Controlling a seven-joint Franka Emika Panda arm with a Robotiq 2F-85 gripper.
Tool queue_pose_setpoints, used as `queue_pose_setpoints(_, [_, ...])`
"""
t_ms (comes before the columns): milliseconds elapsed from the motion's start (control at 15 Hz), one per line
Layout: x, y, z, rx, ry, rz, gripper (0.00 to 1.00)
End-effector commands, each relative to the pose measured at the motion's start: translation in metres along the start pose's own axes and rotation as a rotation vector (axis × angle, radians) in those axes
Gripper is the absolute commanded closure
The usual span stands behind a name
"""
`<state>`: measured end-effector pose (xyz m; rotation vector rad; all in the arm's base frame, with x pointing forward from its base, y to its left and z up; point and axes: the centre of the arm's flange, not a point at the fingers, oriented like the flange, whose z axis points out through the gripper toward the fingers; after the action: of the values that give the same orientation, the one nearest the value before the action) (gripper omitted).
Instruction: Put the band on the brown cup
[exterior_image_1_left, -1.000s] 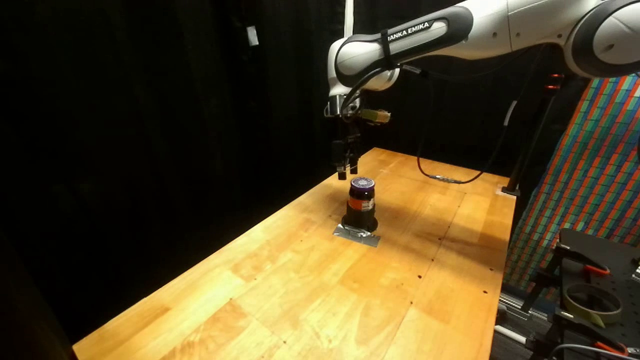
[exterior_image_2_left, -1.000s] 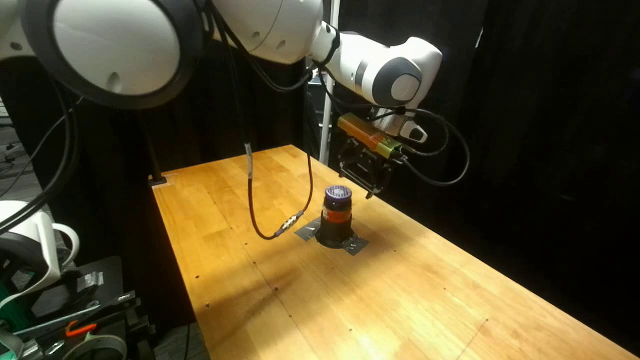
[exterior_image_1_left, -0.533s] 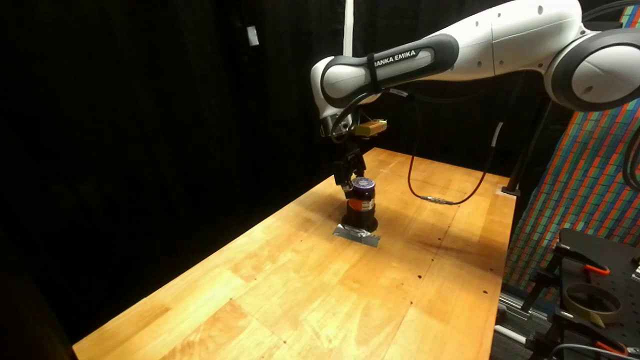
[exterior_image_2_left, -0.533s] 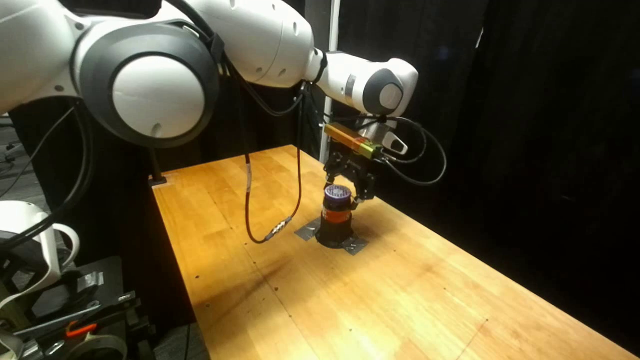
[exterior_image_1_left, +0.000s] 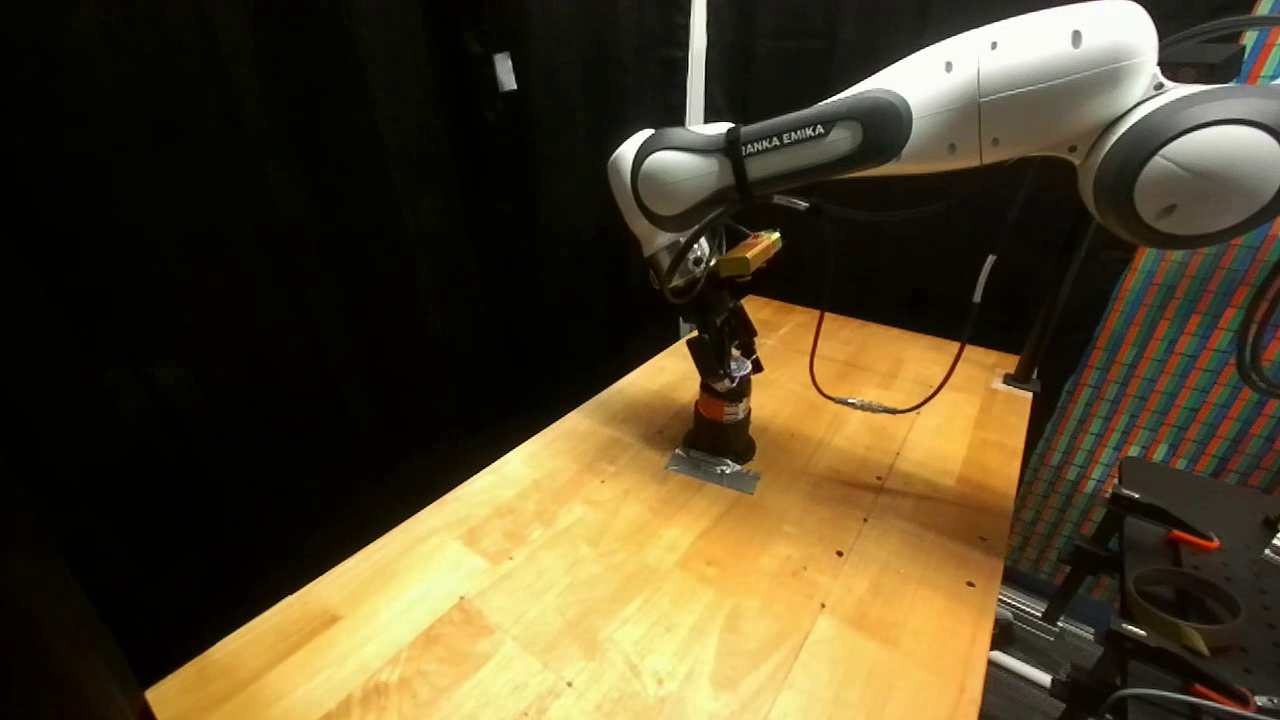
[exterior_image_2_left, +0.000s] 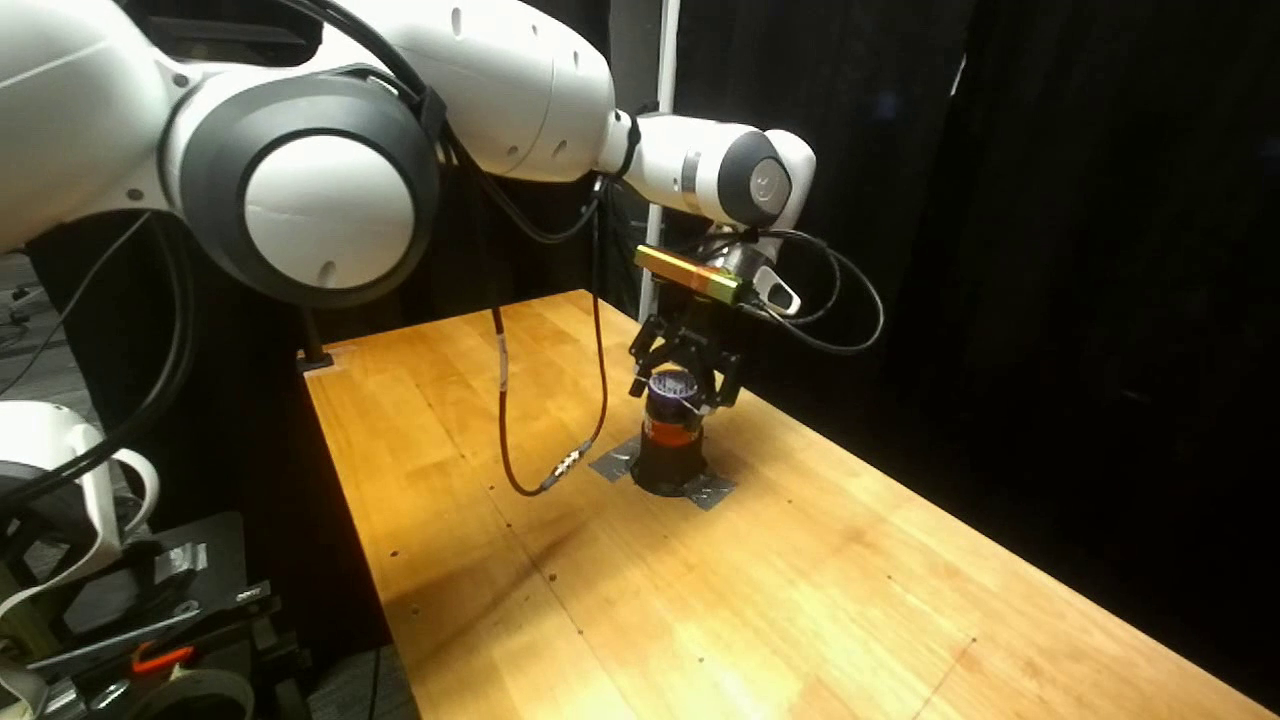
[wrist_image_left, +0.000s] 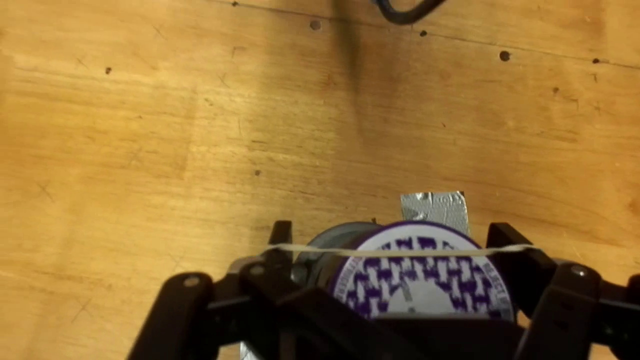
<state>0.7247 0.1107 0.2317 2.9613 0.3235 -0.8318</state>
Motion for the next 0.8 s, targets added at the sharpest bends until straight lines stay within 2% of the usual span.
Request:
queue_pose_setpoints(0, [-0.024,0.009,-0.002,-0.036,-0.076,-0.046,0.0])
queue_pose_setpoints(133, [-0.042,0.014,0.003,-0.039,-0.079,-0.067,0.0])
queue_pose_setpoints(333, [-0.066,0.021,0.007,-0.046,-0.026,-0.079,0.0])
queue_pose_setpoints(733, [-0.089,0.027,0.024,-0.061,0.056,-0.157,0.0])
